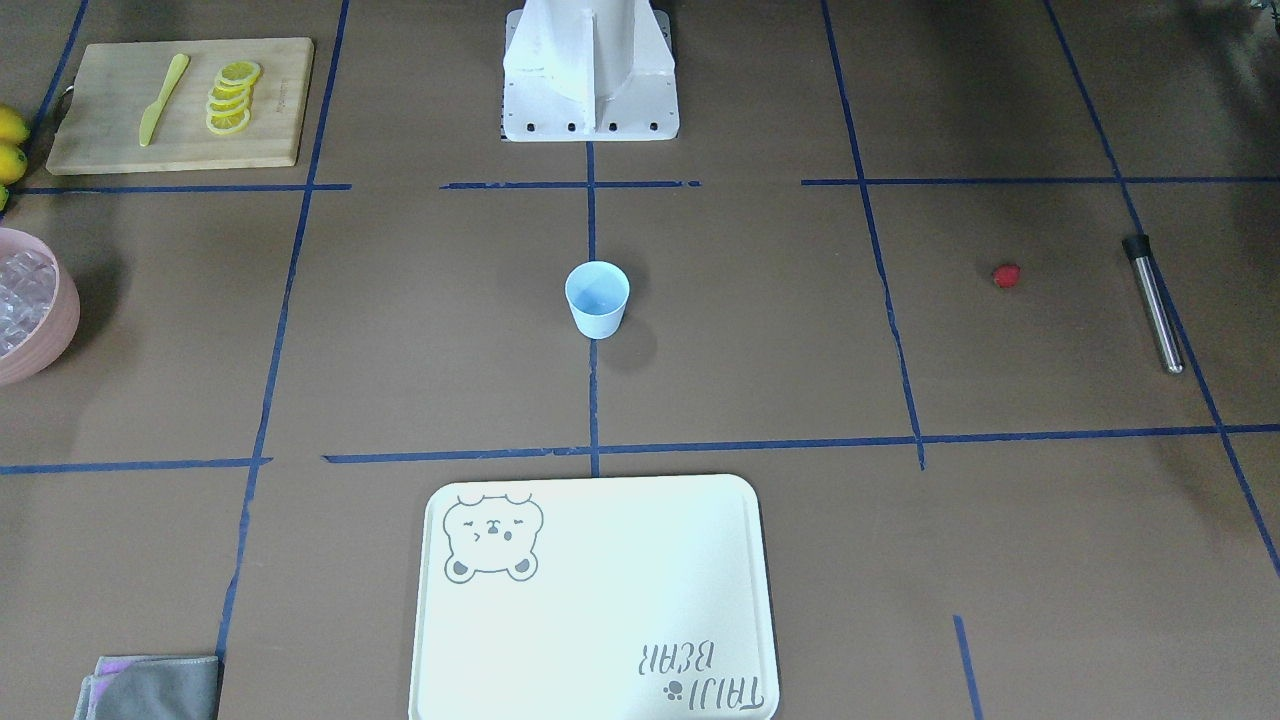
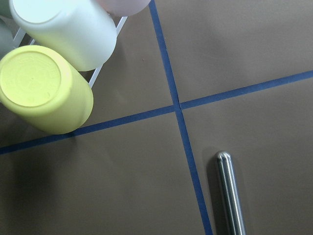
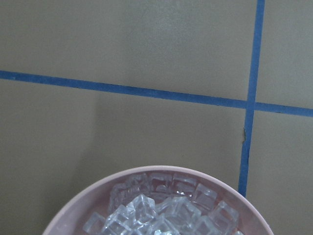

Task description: Mash ice and strawberries in cup

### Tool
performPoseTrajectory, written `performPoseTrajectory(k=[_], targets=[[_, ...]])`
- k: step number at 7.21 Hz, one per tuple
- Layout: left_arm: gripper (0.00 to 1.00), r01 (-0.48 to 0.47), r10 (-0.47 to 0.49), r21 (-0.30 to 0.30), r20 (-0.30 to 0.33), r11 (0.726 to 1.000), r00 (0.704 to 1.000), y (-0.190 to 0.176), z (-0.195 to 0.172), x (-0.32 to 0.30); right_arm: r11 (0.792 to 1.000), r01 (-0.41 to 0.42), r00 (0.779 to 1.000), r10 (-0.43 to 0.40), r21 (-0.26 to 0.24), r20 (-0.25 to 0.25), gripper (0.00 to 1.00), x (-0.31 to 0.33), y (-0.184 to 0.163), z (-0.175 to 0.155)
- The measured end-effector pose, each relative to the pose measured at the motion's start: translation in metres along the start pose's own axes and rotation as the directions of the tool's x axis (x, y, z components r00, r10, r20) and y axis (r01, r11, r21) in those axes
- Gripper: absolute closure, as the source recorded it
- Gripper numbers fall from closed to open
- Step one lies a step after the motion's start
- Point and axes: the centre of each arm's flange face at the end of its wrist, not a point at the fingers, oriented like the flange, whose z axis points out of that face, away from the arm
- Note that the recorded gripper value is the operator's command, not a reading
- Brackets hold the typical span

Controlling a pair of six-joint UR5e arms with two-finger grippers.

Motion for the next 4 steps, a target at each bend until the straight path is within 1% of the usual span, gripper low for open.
performPoseTrajectory(k=[2, 4], targets=[[0.00, 0.000, 0.000, 0.000, 0.000, 1.000, 1.000, 0.000, 0.000, 0.000, 1.000, -0.008, 1.000, 0.007, 0.014, 0.020, 0.07, -0.002, 0.022, 0.013], [0.00, 0.000, 0.000, -0.001, 0.000, 1.000, 1.000, 0.001, 0.000, 0.000, 1.000, 0.001, 1.000, -0.001, 0.013, 0.027, 0.07, -0.006, 0.030, 0.021]])
